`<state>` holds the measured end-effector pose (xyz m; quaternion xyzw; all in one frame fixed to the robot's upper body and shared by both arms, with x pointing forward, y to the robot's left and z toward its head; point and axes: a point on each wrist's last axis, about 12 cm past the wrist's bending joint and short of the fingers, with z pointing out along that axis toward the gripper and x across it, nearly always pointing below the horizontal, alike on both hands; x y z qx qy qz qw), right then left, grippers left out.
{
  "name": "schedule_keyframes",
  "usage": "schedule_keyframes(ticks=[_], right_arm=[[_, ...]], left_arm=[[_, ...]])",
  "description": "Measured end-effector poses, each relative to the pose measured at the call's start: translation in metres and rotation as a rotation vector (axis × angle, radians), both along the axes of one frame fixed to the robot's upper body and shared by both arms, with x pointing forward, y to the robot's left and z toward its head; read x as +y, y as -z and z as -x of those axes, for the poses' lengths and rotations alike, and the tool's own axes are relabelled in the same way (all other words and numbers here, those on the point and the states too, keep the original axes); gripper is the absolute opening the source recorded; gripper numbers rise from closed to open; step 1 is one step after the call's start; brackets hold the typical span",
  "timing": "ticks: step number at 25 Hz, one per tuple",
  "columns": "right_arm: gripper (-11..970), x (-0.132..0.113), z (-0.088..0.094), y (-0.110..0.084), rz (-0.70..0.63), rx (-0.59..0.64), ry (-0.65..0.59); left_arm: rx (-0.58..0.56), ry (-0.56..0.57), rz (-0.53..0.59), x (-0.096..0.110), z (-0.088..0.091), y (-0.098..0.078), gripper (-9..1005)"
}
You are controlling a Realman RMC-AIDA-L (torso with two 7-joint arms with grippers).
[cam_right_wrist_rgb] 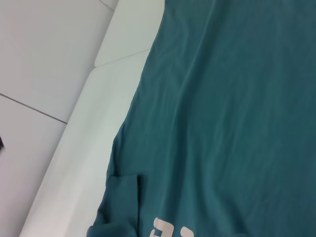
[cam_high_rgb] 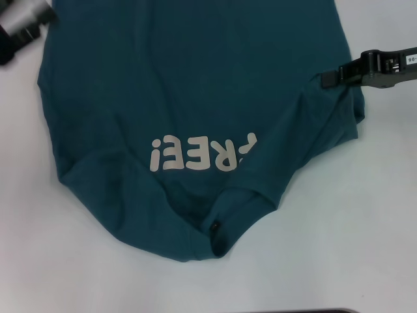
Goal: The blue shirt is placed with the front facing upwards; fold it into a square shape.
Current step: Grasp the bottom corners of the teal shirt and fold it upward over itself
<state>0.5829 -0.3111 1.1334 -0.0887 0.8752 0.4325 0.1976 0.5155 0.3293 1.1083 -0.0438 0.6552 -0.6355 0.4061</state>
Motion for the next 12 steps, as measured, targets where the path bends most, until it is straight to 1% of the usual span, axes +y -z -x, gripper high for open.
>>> schedule_keyframes(ticks=[1,2,3,5,6,7,9,11,12], right_arm=[[16,0.0000,0.0000,-0.0002,0.000,0.000,-0.001],[16,0.0000,-0.0001,-0.0005,0.000,-0.001,-0.002],[16,0.0002,-0.0004,-0.0008,0.000,-0.002,-0.003],[16,0.0007,-0.0007,-0.0013,0.000,-0.003,-0.005],[16,0.0010,-0.0009,-0.0017,0.000,-0.003,-0.007],[16,0.0013,-0.0012,-0.0020,0.000,-0.004,-0.008],[16,0.0016,-0.0013,-0.0021,-0.001,-0.004,-0.009],[16,0.0015,-0.0016,-0.0025,-0.001,-0.003,-0.009],[16,0.0015,-0.0016,-0.0025,-0.001,-0.003,-0.009]], left_arm=[[-0.009,0.106,-0.108,-0.0014,0.0036,-0.0002,892],[-0.012,0.167,-0.165,-0.0031,0.0058,0.0004,901],[-0.007,0.226,-0.226,-0.0035,0.0081,0.0012,910],[0.037,0.296,-0.310,-0.0031,0.0114,0.0047,927],[0.087,0.321,-0.352,-0.0015,0.0121,0.0064,936],[0.087,0.321,-0.352,-0.0015,0.0121,0.0064,936],[0.123,0.329,-0.386,0.0005,0.0109,0.0048,937],[0.109,0.320,-0.436,0.0011,0.0080,-0.0032,937],[0.109,0.320,-0.436,0.0011,0.0080,-0.0032,936]])
